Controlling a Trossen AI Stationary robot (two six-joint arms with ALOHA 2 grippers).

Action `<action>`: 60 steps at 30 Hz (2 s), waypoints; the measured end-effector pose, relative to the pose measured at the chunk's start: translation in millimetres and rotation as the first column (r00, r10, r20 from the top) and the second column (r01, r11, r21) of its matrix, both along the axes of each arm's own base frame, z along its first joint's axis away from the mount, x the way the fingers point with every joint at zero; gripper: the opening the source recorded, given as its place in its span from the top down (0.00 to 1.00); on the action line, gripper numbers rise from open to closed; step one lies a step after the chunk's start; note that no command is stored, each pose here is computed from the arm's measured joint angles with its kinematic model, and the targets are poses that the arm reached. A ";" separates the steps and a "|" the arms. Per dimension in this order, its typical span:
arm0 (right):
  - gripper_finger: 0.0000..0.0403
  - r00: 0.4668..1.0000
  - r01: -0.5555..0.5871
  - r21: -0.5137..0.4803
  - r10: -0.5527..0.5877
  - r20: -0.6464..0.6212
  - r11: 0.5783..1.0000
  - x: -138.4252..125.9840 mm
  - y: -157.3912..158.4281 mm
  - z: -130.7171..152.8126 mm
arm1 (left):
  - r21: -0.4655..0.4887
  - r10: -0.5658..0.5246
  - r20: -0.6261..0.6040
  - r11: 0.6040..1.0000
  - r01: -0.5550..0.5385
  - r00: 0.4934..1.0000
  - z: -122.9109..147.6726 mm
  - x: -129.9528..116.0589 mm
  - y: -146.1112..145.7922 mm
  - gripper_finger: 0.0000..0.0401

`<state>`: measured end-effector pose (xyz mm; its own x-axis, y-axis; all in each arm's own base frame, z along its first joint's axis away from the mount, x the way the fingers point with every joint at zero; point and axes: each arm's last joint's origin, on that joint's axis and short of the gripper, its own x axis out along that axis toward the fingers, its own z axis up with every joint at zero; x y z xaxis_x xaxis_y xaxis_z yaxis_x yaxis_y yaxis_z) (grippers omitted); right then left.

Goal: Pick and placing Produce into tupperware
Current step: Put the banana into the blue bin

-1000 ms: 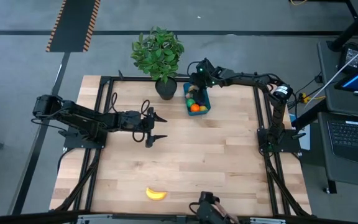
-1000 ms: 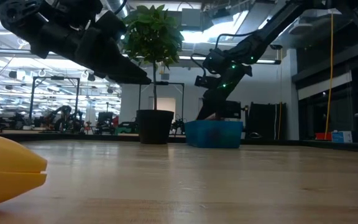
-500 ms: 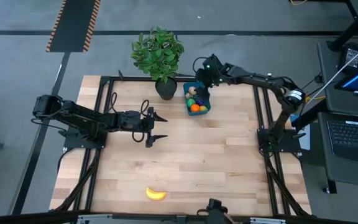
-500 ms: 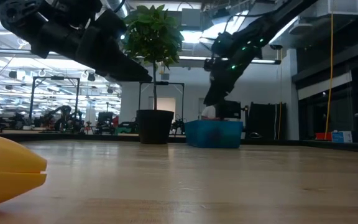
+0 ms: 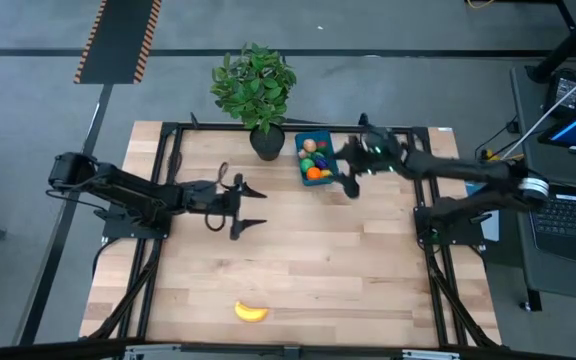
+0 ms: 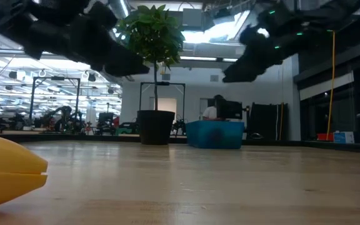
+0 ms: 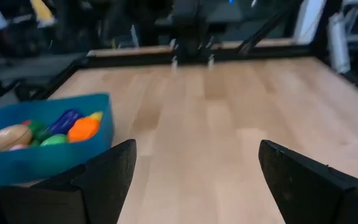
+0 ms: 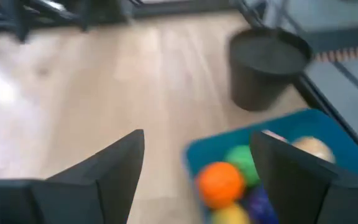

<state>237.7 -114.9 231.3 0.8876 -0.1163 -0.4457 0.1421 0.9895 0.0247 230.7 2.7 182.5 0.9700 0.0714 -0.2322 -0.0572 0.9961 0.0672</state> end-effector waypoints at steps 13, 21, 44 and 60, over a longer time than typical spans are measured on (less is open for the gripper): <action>0.27 0.937 -0.203 -0.064 0.212 0.277 0.977 -22.6 71.1 -16.0 | -0.034 -0.144 0.167 0.988 0.152 0.975 -17.6 -39.3 -30.0 0.17; 0.27 0.941 -0.211 0.012 0.200 0.272 0.977 -19.7 75.7 -19.6 | -0.127 -0.166 0.164 0.974 0.187 0.972 -18.5 -41.0 -38.5 0.17; 0.27 0.950 -0.221 0.132 0.183 0.254 0.966 -16.4 76.2 -26.1 | -0.273 -0.473 0.151 0.824 0.497 0.868 -13.4 -45.2 -74.8 0.20; 0.27 0.939 -0.279 0.169 0.232 0.255 0.945 -14.1 92.9 -26.1 | -0.332 -0.356 0.083 0.871 0.363 0.931 -12.4 -54.1 -106.0 0.21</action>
<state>223.6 -21.9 205.2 0.9558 0.1980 -0.2175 -0.1479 0.9627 0.2266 176.6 -103.3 170.1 0.9181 -0.3617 -0.1618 0.3109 0.9107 -0.2719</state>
